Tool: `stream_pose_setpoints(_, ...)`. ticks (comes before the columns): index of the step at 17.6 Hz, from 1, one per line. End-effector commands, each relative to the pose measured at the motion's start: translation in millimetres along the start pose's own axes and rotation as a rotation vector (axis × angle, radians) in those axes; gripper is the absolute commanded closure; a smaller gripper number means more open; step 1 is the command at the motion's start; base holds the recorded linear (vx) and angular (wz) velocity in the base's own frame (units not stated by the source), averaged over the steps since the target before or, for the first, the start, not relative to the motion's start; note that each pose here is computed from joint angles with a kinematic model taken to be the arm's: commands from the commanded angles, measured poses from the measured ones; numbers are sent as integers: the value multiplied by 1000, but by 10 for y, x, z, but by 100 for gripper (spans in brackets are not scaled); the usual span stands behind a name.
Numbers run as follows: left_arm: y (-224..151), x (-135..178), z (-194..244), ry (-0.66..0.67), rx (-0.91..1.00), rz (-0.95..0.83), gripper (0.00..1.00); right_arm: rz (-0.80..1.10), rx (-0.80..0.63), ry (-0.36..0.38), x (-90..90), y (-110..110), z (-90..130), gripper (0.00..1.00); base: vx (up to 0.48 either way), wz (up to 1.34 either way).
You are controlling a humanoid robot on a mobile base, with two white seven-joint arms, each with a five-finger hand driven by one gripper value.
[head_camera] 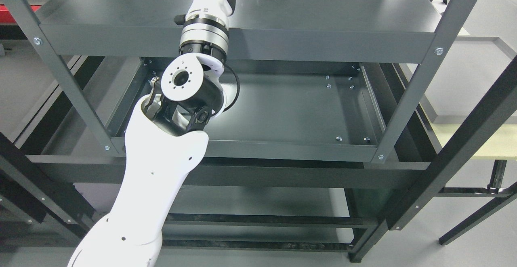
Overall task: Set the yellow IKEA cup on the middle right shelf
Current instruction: 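Open the left hand and release the cup on the shelf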
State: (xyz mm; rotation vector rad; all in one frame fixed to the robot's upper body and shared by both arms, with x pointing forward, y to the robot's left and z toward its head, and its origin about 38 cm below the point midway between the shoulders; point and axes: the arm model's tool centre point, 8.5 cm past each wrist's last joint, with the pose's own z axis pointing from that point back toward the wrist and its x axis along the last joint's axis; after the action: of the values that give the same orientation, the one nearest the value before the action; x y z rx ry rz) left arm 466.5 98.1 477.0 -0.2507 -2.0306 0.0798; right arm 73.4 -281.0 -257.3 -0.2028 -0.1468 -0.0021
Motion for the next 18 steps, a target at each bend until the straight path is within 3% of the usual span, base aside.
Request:
stream_pose_setpoints(1,81,-239,-193,125,31,-47,87,-3,-13,15,-91,-98,-6,1,0,0)
stream_pose_setpoints(4,109,-252,-208,134,38,-67,43,-3,-13,15,-91,-98,-6,1,0,0)
stream_pose_setpoints(6,163,-224,-218,121,64,-117,25,-3,-13,15,-91,-98,-6,1,0,0)
stream_pose_setpoints(13,151,-168,-204,98,61,-115,3,-3,-13,15,-91,-98,-6,0,0,0)
stream_pose_setpoints(18,104,8,-136,-12,42,-50,1,-3,-13,15,-91,-98,-6,1,0,0)
